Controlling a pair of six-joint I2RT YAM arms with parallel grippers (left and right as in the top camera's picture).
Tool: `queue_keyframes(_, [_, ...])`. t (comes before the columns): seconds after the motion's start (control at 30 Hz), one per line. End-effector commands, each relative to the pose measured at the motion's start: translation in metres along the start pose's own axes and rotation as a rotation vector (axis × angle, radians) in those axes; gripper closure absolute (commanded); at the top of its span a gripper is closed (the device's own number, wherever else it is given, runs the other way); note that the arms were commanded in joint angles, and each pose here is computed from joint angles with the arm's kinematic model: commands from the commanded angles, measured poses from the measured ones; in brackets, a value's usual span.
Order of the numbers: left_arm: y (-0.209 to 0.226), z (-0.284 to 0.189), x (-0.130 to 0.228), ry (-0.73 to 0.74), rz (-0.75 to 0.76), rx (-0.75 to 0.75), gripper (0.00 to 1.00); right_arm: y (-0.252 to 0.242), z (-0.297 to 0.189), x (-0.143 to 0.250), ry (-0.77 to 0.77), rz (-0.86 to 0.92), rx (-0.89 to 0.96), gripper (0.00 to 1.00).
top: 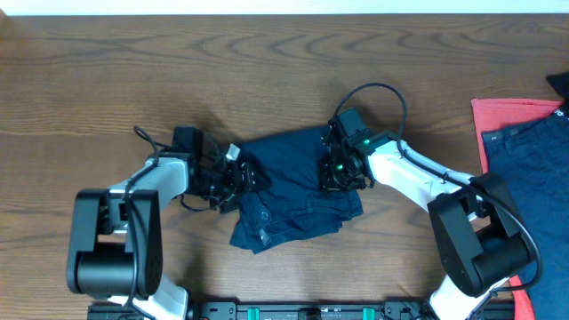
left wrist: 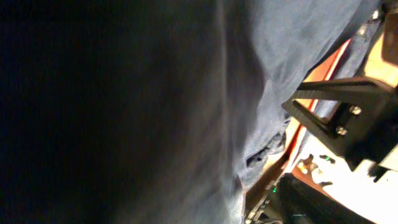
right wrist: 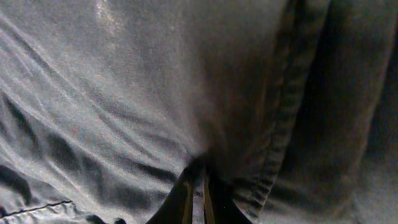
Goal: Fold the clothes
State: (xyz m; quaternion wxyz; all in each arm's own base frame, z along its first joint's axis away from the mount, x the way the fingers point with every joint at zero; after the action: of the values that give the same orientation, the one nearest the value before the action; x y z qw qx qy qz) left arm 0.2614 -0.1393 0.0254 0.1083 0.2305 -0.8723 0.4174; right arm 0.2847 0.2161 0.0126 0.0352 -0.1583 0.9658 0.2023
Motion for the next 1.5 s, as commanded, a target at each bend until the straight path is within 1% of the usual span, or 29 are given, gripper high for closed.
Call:
queue_keyframes(0.0, [0.043, 0.02, 0.003, 0.007, -0.047, -0.13, 0.5, -0.007, 0.006, 0.006, 0.026, 0.029, 0.019, 0.94])
queue_keyframes(0.03, [0.04, 0.021, 0.003, 0.01, -0.049, -0.118, 0.64, -0.007, 0.006, 0.006, 0.027, 0.029, 0.018, 0.96])
queue_keyframes(0.07, [0.039, 0.02, 0.002, 0.008, -0.056, -0.115, 0.76, -0.007, 0.006, 0.006, 0.028, 0.029, 0.019, 0.98])
queue_keyframes(0.1, [0.037, 0.019, 0.002, 0.007, -0.057, -0.111, 0.81, -0.007, 0.004, 0.007, 0.028, 0.029, 0.02, 0.99])
queue_keyframes(0.13, [0.036, 0.018, 0.002, 0.005, -0.054, -0.109, 0.89, -0.007, 0.003, 0.007, 0.028, 0.028, 0.021, 0.99])
queue_keyframes(0.17, [0.03, 0.016, 0.002, 0.008, -0.048, -0.095, 0.91, -0.007, -0.001, 0.005, 0.019, 0.024, 0.02, 0.99])
queue_keyframes(0.2, [0.021, 0.013, 0.004, 0.019, -0.042, -0.063, 0.92, -0.007, -0.005, 0.004, 0.009, 0.021, 0.02, 0.99])
queue_keyframes(0.3, [-0.036, -0.009, 0.013, 0.091, 0.02, 0.173, 0.94, -0.007, -0.036, -0.007, -0.063, 0.033, 0.016, 0.99])
queue_keyframes(0.33, [-0.052, -0.019, 0.013, 0.093, 0.046, 0.229, 0.94, -0.006, -0.049, -0.012, -0.098, 0.035, 0.013, 0.99])
queue_keyframes(0.43, [-0.085, -0.05, 0.005, 0.015, 0.145, 0.298, 0.94, -0.004, -0.092, -0.03, -0.24, 0.025, 0.001, 0.99])
queue_keyframes(0.53, [-0.118, -0.086, -0.009, -0.115, 0.243, 0.337, 0.94, 0.001, -0.133, -0.042, -0.38, 0.006, -0.004, 0.98])
queue_keyframes(0.6, [-0.136, -0.113, -0.027, -0.236, 0.291, 0.357, 0.94, 0.005, -0.156, -0.047, -0.456, -0.011, -0.009, 0.99])
queue_keyframes(0.67, [-0.15, -0.143, -0.051, -0.378, 0.31, 0.376, 0.94, 0.009, -0.17, -0.048, -0.499, -0.019, -0.013, 0.99])
queue_keyframes(0.77, [-0.16, -0.193, -0.091, -0.609, 0.31, 0.425, 0.94, 0.013, -0.178, -0.046, -0.519, -0.023, -0.019, 0.99])
queue_keyframes(0.87, [-0.159, -0.239, -0.126, -0.786, 0.271, 0.504, 0.94, 0.014, -0.176, -0.043, -0.504, -0.02, -0.02, 0.99])
queue_keyframes(0.93, [-0.15, -0.258, -0.146, -0.862, 0.241, 0.538, 0.94, 0.014, -0.174, -0.041, -0.49, -0.018, -0.019, 0.99])
queue_keyframes(0.97, [-0.142, -0.265, -0.158, -0.893, 0.21, 0.547, 0.94, 0.014, -0.173, -0.039, -0.483, -0.017, -0.018, 0.99])
queue_keyframes(1.07, [-0.096, -0.277, -0.198, -0.977, 0.059, 0.538, 0.94, 0.015, -0.17, -0.035, -0.462, -0.008, -0.019, 0.99])
queue_keyframes(1.17, [-0.053, -0.268, -0.231, -0.96, -0.092, 0.571, 0.94, 0.013, -0.167, -0.029, -0.437, 0.018, -0.019, 0.99])
queue_keyframes(1.23, [-0.028, -0.249, -0.249, -0.913, -0.202, 0.601, 0.94, 0.013, -0.167, -0.028, -0.429, 0.021, -0.017, 0.99])
queue_keyframes(1.3, [-0.01, -0.229, -0.261, -0.866, -0.266, 0.617, 0.94, 0.013, -0.167, -0.027, -0.428, 0.021, -0.017, 0.99])
queue_keyframes(1.37, [0.005, -0.212, -0.266, -0.817, -0.329, 0.621, 0.94, 0.013, -0.167, -0.027, -0.428, 0.022, -0.017, 0.99])
queue_keyframes(1.47, [0.014, -0.199, -0.266, -0.768, -0.35, 0.621, 0.93, 0.013, -0.166, -0.026, -0.422, 0.024, -0.016, 0.99])
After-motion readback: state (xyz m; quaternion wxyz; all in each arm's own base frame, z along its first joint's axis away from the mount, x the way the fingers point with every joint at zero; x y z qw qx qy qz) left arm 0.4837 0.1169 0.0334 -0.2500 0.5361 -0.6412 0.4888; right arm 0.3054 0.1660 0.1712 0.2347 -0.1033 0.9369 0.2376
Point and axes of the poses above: each gripper's point midway between its finger pads, its own z axis out along the fingers, its own y axis along the line the jaws close on, x = y × z, the point moved 1 cm from there along -z, back along the fingers, and after that the axes turned 15 degrees about -z, right-handed, at the moved point
